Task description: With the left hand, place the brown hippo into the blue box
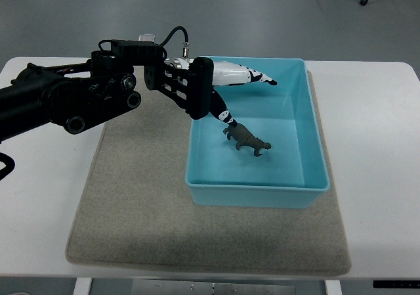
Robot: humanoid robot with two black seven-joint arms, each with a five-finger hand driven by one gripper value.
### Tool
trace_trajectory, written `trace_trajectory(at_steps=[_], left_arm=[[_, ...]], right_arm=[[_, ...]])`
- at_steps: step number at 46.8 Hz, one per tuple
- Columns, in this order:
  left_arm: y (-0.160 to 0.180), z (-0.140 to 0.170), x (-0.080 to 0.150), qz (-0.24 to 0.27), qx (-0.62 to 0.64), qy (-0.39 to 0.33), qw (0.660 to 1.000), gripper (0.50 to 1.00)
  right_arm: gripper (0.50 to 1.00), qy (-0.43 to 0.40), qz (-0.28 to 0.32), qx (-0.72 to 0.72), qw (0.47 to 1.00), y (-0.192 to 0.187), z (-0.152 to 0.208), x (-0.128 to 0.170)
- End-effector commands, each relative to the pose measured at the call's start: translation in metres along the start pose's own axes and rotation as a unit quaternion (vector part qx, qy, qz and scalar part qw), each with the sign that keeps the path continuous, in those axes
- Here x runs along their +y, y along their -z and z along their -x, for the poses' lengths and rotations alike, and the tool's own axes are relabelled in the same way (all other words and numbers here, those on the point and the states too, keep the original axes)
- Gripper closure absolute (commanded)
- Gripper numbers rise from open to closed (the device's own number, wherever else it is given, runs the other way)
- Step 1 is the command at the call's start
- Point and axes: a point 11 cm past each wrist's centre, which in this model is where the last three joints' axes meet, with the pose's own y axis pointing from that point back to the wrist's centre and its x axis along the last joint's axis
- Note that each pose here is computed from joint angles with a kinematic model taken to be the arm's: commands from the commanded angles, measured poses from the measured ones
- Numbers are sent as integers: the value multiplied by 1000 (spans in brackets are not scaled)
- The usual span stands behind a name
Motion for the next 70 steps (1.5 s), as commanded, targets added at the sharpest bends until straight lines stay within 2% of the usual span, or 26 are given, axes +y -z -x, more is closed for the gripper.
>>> trace_trajectory(at_steps=[1,10,22,27,34,41,46,53,64,70], left_arm=[[6,-8,8,-1,37,-18,999,504],[27,-35,37,-8,152,-81,985,504],[77,-58,75,-32,314,-173,933,500],[90,-63,91,-20,377,-188,907,500],[106,-74,118,26,475,-197,857,500],[130,-65,139,50,552,-220,803,500],[150,-55,151,42,582,-251,772,500],[162,-34,154,30,633,-255,730,500],[175,2,159,42,726,-265,632,500],[180,13,165,52,747,-277,602,500]], right_arm=[[564,0,0,0,1000,0,0,0],[564,0,0,0,1000,0,0,0],[564,0,0,0,1000,0,0,0],[564,0,0,0,1000,0,0,0],[564,0,0,0,1000,0,0,0],[564,0,0,1,1000,0,0,0],[564,0,0,0,1000,0,0,0],[564,0,0,0,1000,0,0,0],[564,0,0,0,1000,0,0,0],[564,0,0,0,1000,0,0,0]])
